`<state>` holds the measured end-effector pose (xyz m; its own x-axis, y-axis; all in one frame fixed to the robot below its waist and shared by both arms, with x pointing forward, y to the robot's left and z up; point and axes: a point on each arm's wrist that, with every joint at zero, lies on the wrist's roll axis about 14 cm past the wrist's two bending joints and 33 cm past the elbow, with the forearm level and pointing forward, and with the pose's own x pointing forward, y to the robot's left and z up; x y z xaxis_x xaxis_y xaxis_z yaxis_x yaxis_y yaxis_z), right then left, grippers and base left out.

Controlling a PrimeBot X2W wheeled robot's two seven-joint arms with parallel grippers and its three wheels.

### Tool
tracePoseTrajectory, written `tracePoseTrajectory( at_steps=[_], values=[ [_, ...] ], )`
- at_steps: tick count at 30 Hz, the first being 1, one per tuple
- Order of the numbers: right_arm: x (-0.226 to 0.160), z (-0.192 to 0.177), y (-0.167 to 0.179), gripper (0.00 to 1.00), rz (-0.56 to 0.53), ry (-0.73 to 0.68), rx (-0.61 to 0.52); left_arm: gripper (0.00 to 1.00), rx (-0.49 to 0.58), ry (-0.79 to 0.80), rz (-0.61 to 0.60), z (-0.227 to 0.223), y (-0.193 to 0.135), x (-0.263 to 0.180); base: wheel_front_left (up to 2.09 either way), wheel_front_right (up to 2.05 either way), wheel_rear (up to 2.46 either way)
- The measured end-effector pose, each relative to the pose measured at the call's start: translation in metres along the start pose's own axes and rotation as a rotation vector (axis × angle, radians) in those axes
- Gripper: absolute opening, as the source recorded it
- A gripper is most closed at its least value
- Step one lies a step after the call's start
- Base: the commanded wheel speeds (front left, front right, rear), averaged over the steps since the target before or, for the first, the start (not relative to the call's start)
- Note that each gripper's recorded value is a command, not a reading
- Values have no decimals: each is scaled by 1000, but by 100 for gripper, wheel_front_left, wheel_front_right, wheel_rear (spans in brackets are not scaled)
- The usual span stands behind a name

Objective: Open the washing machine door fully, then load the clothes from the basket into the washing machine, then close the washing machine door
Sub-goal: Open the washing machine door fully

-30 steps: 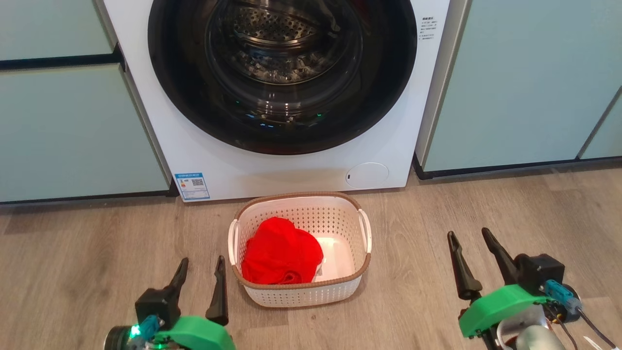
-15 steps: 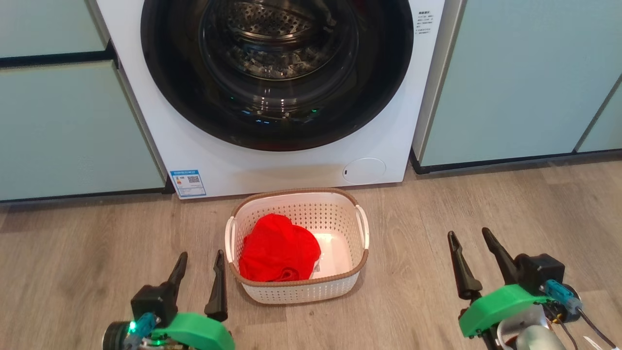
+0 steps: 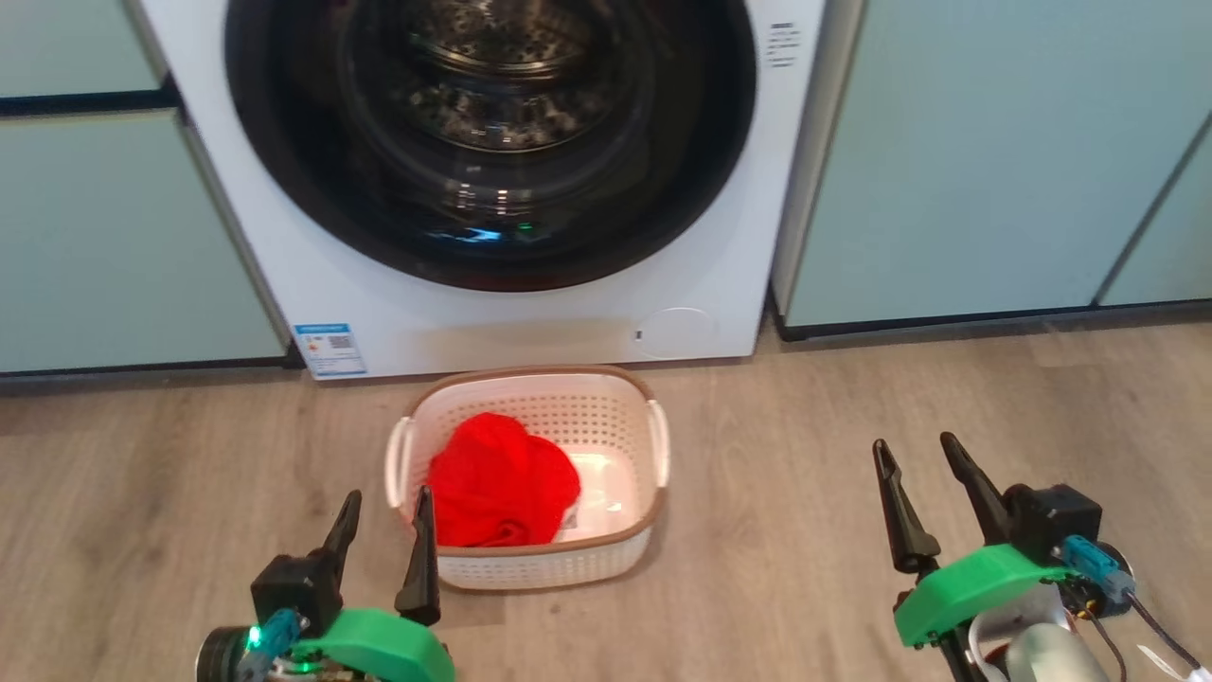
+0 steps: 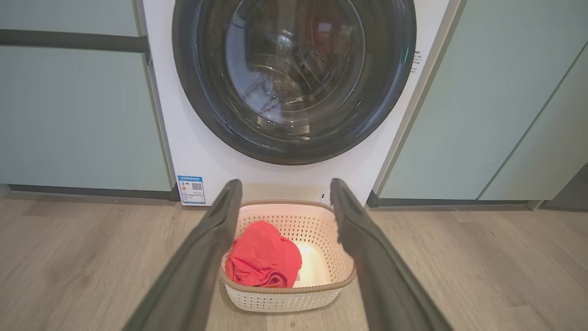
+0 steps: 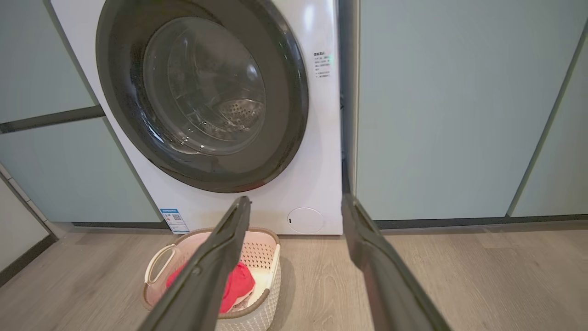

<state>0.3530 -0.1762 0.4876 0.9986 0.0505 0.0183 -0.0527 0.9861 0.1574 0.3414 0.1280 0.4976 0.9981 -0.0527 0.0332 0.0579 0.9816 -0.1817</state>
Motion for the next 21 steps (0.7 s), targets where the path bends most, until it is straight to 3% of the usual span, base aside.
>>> tracePoseTrajectory(
  at_steps=[14, 21],
  values=[
    [-2, 0, -5, 100, -15, 2, -8, 100, -16, -37, -7, 12, -4, 4, 122, 122, -244],
    [-3, -1, -10, 100, -23, 4, -14, 100, -11, -48, -7, 15, -7, 5, 80, 80, -160]
  ],
)
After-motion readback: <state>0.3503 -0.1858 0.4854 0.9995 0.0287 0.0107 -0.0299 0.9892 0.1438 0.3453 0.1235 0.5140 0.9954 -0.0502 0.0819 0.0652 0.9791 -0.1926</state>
